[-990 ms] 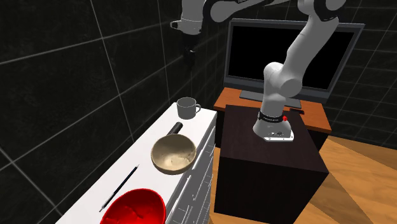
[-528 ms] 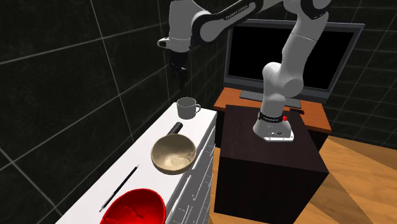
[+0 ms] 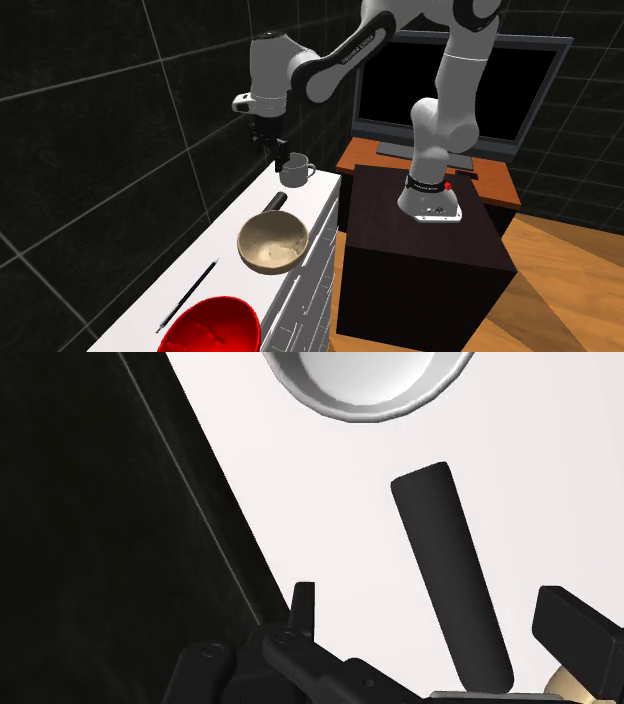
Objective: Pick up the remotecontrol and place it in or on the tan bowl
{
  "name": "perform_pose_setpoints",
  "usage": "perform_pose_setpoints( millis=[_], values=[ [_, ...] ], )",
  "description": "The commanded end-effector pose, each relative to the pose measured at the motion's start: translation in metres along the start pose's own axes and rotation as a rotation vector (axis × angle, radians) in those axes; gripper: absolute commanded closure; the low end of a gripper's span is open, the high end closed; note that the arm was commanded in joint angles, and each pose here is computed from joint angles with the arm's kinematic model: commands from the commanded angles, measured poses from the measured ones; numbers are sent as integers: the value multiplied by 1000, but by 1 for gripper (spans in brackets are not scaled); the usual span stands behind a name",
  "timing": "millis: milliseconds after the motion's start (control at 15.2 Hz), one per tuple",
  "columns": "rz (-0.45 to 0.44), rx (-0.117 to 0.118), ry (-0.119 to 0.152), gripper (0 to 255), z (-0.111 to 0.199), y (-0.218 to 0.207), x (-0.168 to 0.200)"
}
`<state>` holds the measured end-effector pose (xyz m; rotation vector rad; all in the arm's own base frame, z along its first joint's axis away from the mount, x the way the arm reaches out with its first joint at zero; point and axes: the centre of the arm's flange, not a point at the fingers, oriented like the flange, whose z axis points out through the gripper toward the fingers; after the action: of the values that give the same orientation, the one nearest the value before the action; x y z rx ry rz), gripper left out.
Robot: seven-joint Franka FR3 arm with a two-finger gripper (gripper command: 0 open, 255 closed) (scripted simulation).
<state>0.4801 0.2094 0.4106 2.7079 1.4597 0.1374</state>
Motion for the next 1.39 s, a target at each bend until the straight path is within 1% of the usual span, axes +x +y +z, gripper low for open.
perform_pose_setpoints(
  millis=[0,462,528,990,1320],
  values=[
    [-71,5,-1,0,18,-11,18],
    [-313,25,-9,0,75,-62,68],
    [-326,26,-9,0,78,-65,70],
    [-326,26,-9,0,118,-66,70],
    [-326,26,-9,0,118,-66,70]
  ],
)
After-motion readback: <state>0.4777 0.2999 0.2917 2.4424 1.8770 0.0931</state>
